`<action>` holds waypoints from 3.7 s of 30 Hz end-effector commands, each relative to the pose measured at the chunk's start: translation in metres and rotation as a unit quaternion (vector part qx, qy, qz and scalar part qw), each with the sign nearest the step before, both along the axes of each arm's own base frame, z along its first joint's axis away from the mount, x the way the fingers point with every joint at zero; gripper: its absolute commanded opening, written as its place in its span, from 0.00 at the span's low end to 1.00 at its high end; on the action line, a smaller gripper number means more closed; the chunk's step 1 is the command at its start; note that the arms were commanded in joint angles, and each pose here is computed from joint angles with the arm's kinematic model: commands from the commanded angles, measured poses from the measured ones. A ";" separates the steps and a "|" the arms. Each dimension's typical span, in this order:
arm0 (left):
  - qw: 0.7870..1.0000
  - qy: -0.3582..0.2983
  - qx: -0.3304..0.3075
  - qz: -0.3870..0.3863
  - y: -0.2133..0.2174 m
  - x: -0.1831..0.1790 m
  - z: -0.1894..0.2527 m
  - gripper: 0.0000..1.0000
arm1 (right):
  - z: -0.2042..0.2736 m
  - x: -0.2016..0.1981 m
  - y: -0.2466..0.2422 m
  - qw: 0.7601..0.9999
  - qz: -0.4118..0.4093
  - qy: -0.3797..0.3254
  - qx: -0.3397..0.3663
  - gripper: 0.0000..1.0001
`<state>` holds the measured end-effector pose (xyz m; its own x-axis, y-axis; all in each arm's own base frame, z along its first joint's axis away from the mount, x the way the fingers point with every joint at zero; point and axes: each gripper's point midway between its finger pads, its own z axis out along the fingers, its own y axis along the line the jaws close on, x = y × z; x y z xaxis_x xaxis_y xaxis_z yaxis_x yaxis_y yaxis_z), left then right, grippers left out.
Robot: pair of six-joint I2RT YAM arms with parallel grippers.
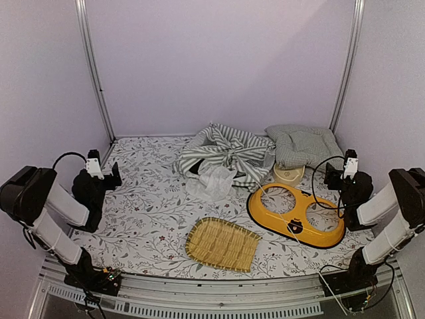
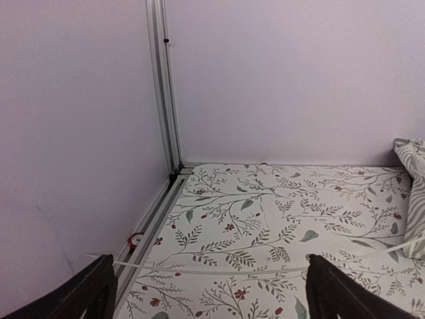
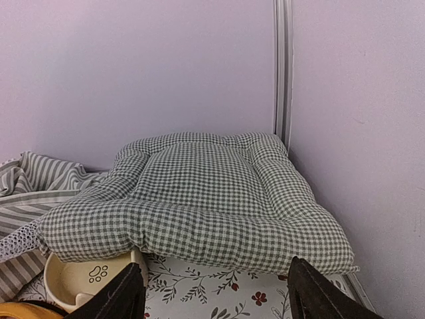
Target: Set up the pet tent
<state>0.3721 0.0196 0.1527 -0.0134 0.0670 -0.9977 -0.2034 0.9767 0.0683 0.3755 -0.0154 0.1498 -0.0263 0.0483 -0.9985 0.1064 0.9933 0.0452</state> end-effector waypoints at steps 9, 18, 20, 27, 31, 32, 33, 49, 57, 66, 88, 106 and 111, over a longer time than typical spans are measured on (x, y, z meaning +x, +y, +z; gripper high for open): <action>0.999 -0.018 0.028 -0.007 -0.009 -0.002 0.021 0.99 | 0.008 0.003 0.000 1.000 0.000 -0.015 -0.003 0.99; 0.980 0.050 -0.095 -0.166 -0.109 0.016 0.102 0.99 | 0.019 0.003 0.007 1.000 0.012 -0.013 -0.006 0.99; 0.974 0.067 -0.095 -0.196 -0.133 0.011 0.115 0.99 | 0.026 0.010 0.024 0.998 0.044 0.013 -0.031 0.99; 0.949 0.117 -0.075 -0.282 -0.181 -0.014 0.141 1.00 | 0.075 0.012 0.118 0.982 0.150 0.101 0.051 0.99; 0.959 0.113 -0.136 -0.223 -0.152 -0.014 0.156 0.99 | 0.122 -0.025 0.182 0.977 0.197 0.074 0.019 0.99; 0.953 0.110 -0.145 -0.242 -0.154 -0.015 0.161 1.00 | 0.129 -0.031 0.191 0.975 0.209 0.075 0.017 0.99; 0.947 0.108 -0.156 -0.260 -0.155 -0.016 0.166 1.00 | 0.133 -0.034 0.196 0.972 0.220 0.081 0.018 0.99; 0.858 0.230 -0.181 -0.423 -0.325 -0.051 0.079 0.99 | 0.087 -0.084 0.220 0.907 0.308 0.246 0.148 0.99; 0.831 0.290 -0.156 -0.449 -0.409 -0.046 0.027 0.92 | 0.010 -0.125 0.224 0.862 0.306 0.377 0.147 0.99; 0.819 0.307 -0.145 -0.463 -0.479 -0.027 -0.006 0.81 | -0.041 -0.173 0.229 0.832 0.301 0.439 0.157 0.97; 0.791 0.332 -0.187 -0.478 -0.529 -0.014 -0.033 0.12 | -0.051 -0.182 0.243 0.817 0.317 0.467 0.116 0.74; 0.852 0.289 -0.173 -0.401 -0.405 -0.004 0.040 0.00 | -0.007 -0.154 0.352 0.797 0.422 0.424 0.090 0.00; 0.860 0.309 -0.165 -0.371 -0.371 -0.004 0.021 0.00 | -0.007 -0.146 0.389 0.786 0.448 0.415 0.101 0.00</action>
<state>0.3636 -0.3807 0.1847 -0.6207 -0.0174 -0.7838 0.4980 0.7634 -0.4114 0.2209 0.3439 0.1335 -0.8033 -0.2150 -0.5554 -0.5155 0.7181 0.4675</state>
